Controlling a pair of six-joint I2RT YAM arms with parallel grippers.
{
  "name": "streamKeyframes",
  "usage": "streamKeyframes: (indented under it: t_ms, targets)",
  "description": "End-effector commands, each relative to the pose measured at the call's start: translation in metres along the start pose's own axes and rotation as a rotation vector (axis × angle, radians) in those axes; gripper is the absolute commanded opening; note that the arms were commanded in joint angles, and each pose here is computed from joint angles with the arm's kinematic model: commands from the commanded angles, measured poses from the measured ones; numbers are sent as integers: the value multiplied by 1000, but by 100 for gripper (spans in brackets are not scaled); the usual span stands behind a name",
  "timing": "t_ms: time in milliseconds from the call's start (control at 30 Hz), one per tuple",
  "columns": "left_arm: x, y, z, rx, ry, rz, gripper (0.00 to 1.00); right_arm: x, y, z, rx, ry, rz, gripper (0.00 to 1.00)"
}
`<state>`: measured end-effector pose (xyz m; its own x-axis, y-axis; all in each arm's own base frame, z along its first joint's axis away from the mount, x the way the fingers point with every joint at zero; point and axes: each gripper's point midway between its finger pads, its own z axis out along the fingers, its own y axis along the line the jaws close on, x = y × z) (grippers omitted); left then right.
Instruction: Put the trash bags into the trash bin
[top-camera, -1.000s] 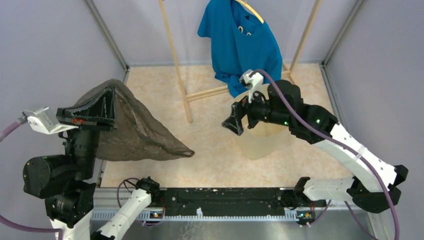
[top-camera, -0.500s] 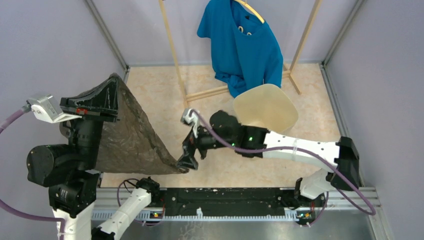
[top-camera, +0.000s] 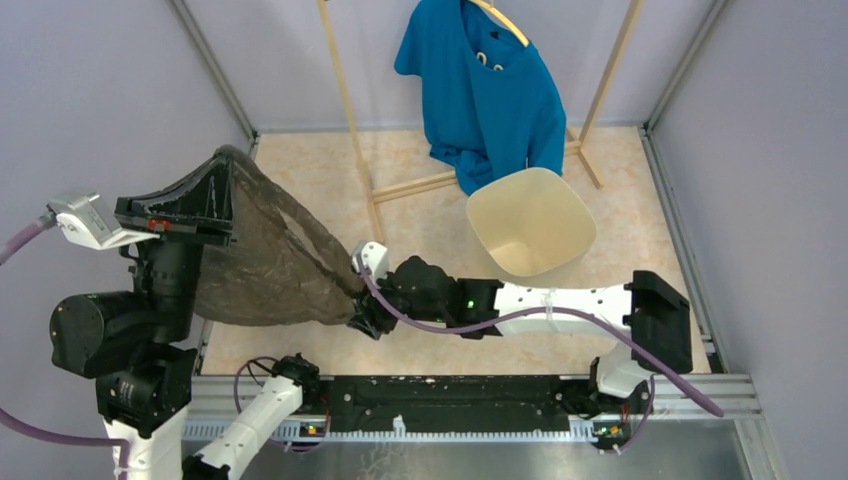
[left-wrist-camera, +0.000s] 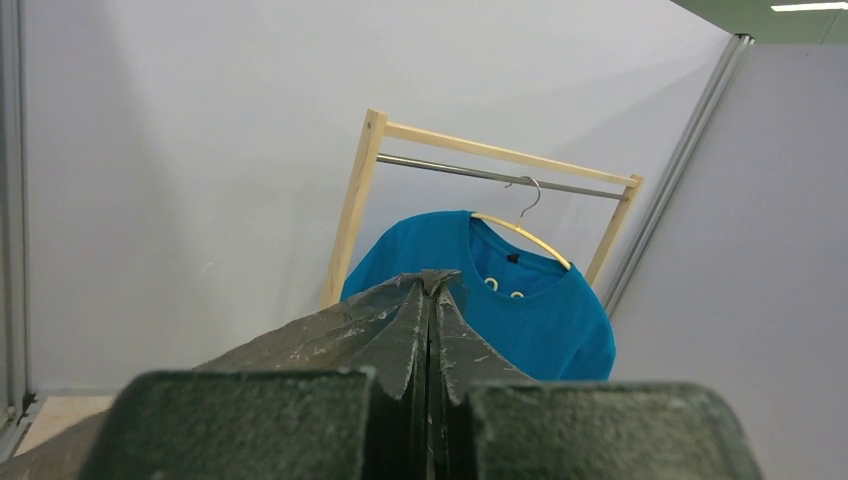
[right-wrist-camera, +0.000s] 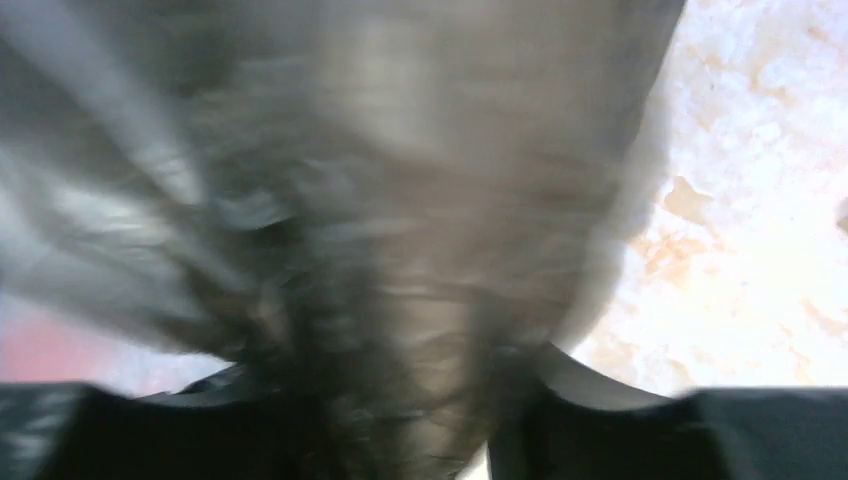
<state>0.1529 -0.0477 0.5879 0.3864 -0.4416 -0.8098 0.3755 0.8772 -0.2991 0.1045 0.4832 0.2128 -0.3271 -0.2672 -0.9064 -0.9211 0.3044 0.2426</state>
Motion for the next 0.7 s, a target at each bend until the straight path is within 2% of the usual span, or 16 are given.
streamKeyframes:
  t_ms: [0, 33, 67, 167, 300, 433, 667]
  targets:
    - [-15, 0, -5, -6, -47, 11, 0, -58, 4, -23, 28, -187, 27, 24]
    - [-13, 1, -5, -7, -42, 10, 0, -66, 4, -31, 36, -207, 32, 14]
    - [-11, 1, -6, -7, -36, 9, 0, -73, 4, -41, 42, -225, 34, 9]
    - [1, 2, -5, -6, -3, -8, 0, -97, 0, -78, 76, -296, 31, 0]
    - [36, -9, 4, 55, 90, -106, 0, -115, -19, -139, 194, -360, 26, 0]
    - [75, -52, 18, 263, 239, -296, 0, -123, -39, -197, 309, -430, 41, 0]
    - [94, -105, 55, 547, 323, -599, 0, -146, -51, -291, 389, -558, 38, 0]
